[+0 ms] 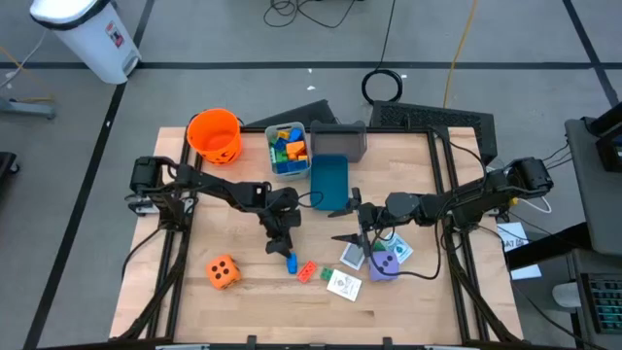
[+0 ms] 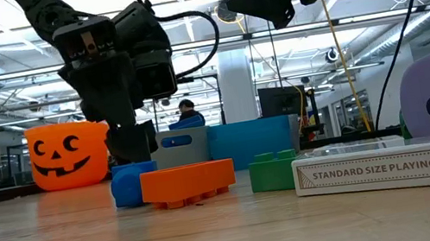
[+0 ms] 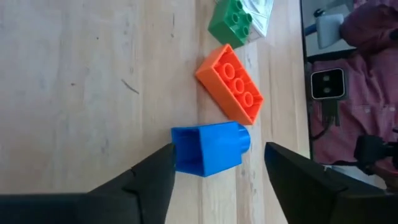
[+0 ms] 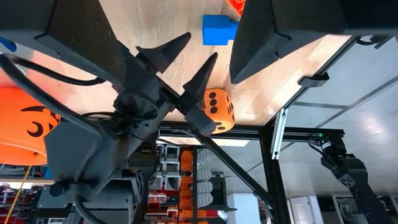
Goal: Pick & Place Toys
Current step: Put the blue 1 stud gamepiece into the white bin
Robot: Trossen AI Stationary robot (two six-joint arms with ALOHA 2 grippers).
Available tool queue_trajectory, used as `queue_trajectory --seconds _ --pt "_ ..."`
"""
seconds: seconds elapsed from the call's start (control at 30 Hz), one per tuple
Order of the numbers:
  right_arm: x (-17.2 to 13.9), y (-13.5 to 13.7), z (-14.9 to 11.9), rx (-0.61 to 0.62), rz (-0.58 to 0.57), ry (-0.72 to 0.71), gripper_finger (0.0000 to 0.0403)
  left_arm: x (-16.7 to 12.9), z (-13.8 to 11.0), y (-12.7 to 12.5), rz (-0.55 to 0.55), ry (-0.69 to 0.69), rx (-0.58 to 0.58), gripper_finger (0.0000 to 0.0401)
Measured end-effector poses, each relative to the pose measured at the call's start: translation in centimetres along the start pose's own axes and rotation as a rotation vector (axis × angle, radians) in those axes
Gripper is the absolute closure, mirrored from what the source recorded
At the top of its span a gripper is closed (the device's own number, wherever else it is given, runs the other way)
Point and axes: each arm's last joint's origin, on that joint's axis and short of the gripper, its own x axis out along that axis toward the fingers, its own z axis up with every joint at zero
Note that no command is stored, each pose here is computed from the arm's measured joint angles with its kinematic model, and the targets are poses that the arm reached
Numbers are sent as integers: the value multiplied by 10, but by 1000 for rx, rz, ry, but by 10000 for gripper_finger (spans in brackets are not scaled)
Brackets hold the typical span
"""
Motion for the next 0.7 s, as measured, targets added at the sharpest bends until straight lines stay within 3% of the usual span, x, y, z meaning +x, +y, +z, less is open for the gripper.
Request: queue_trajectory --seconds 0.33,0.7 --pt "0 0 0 0 0 0 122 9 -4 -3 21 23 -14 158" --pt "0 0 0 0 -3 0 122 24 -9 12 -8 74 -60 171"
